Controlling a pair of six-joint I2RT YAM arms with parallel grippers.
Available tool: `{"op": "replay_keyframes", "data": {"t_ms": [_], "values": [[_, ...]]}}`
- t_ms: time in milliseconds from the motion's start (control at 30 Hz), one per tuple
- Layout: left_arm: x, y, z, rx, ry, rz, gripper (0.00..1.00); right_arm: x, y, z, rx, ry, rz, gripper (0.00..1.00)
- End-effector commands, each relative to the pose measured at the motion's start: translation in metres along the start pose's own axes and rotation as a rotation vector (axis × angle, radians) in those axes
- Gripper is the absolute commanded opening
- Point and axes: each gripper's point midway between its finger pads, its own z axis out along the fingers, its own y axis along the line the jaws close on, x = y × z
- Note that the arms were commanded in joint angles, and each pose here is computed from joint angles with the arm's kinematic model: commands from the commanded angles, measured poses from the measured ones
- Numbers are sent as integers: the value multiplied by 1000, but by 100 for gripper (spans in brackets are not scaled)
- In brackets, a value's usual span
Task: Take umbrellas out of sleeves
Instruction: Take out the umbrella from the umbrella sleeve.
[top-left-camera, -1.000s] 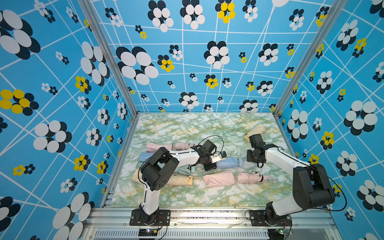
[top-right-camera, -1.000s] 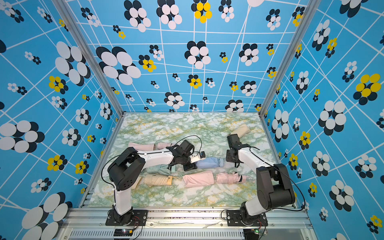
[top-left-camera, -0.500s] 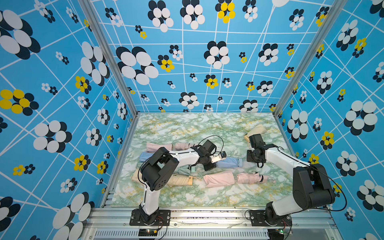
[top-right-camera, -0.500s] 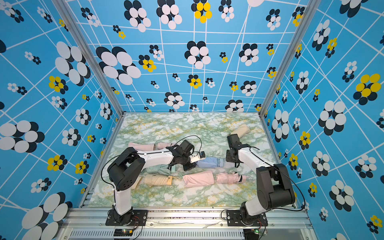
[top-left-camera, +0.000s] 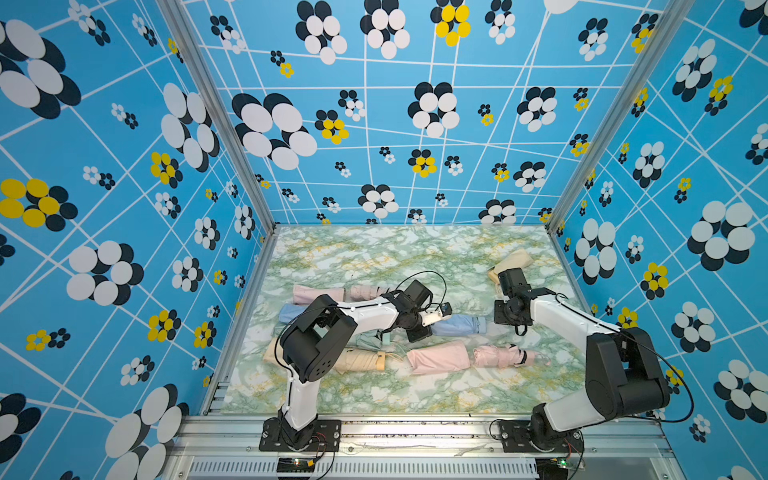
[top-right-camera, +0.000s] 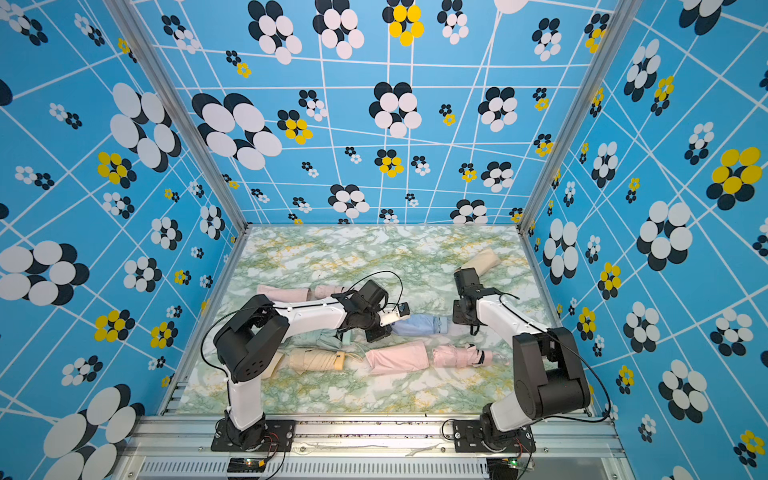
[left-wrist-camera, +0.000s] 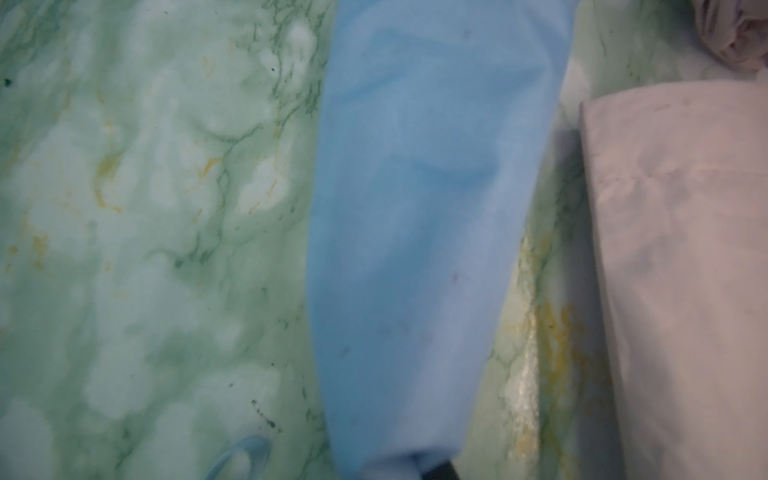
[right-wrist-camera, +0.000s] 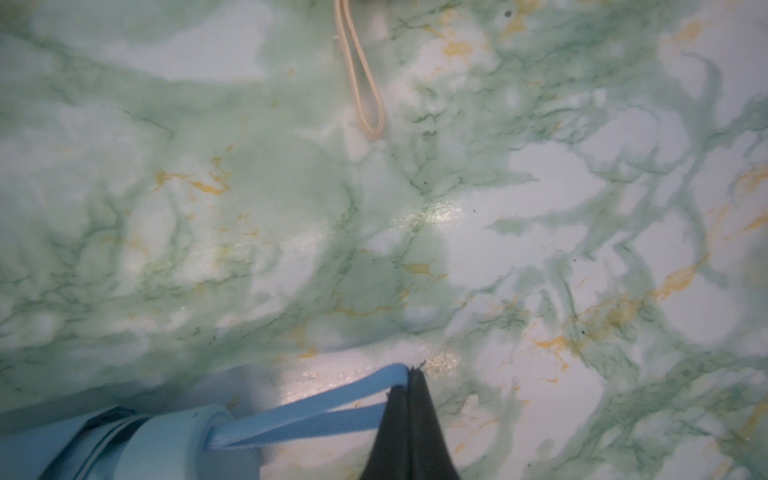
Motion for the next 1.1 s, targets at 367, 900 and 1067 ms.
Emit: {"op": "replay_keyframes", "data": {"t_ms": [367, 900, 1067], "values": [[33, -10, -2, 20, 115, -49, 0, 0, -26, -9, 67, -14, 28, 0], [33, -12, -6, 20, 114, -52, 0, -1, -36, -13, 99, -28, 52, 0], [33, -12, -6, 21, 115, -50, 0, -2, -38, -15, 108, -32, 52, 0]]}}
